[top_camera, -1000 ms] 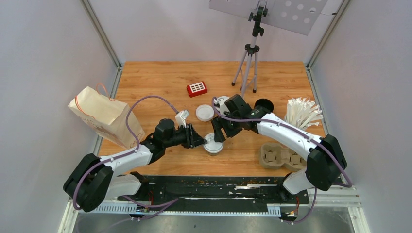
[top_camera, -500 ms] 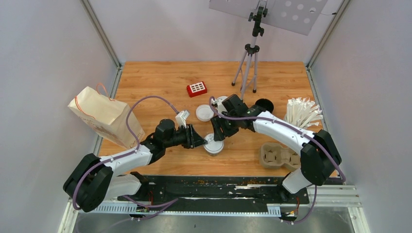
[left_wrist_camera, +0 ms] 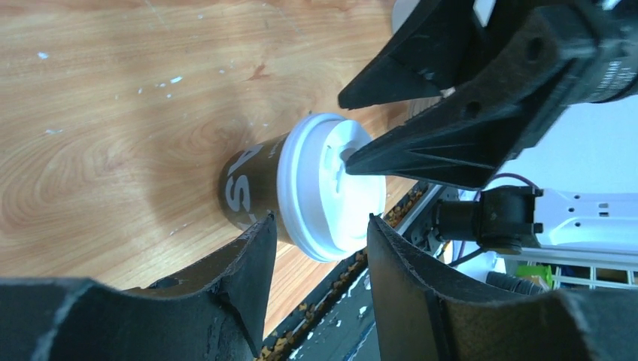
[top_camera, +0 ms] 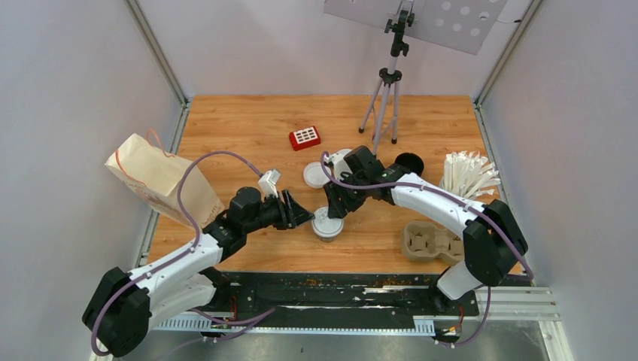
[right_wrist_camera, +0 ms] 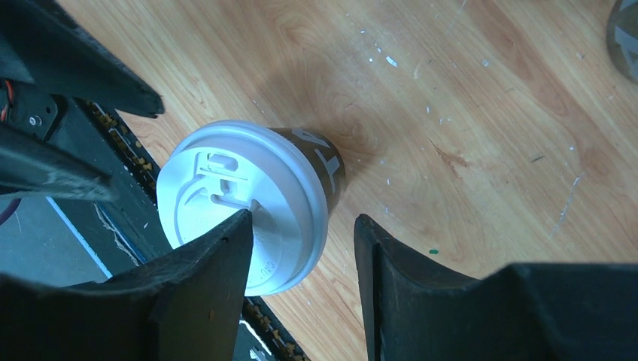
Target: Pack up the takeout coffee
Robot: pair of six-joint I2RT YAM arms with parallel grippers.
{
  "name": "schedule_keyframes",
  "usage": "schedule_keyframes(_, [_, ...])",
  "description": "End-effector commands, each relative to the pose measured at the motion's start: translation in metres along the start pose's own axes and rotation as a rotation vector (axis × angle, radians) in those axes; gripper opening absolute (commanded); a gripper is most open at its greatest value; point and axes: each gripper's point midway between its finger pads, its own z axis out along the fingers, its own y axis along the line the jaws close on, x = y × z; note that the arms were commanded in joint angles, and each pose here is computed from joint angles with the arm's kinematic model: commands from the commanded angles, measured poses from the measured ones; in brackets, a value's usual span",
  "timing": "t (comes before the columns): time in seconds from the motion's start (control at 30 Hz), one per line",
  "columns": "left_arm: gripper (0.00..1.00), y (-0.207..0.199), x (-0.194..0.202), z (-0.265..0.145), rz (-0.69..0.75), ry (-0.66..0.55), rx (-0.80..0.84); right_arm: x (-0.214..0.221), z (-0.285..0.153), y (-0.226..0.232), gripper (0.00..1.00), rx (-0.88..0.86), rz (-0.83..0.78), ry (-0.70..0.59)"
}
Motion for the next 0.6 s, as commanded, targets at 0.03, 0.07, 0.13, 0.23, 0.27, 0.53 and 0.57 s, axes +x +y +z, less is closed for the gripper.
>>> schedule_keyframes(0.03, [0.54,0.008,-0.005,0.006,0.011,0.005,-0.019,0.014,0.009,-0.007,0.52,-0.002,-0.054,0.029])
schedule_keyframes(0.07, [0.53,0.006,-0.005,0.008,0.011,0.008,-0.005,0.014,0.009,-0.007,0.52,-0.003,-0.054,0.029])
schedule_keyframes(0.13, [0.52,0.004,-0.005,0.012,0.020,0.020,0.014,0.016,0.010,-0.007,0.52,-0.006,-0.054,0.032])
schedule_keyframes(0.23, [0.50,0.003,-0.003,0.016,0.023,0.040,0.026,0.019,0.012,-0.007,0.52,-0.006,-0.051,0.038])
schedule_keyframes(0.27, [0.49,0.004,-0.001,0.017,0.019,0.046,0.027,0.020,0.012,-0.008,0.52,-0.005,-0.051,0.040])
schedule_keyframes(0.53, [0.36,0.036,0.013,0.017,0.010,0.098,-0.111,0.025,0.013,-0.009,0.52,-0.002,-0.046,0.053])
schedule_keyframes(0.57, [0.34,0.041,0.016,0.016,0.011,0.109,-0.137,0.026,0.013,-0.010,0.52,0.001,-0.044,0.054])
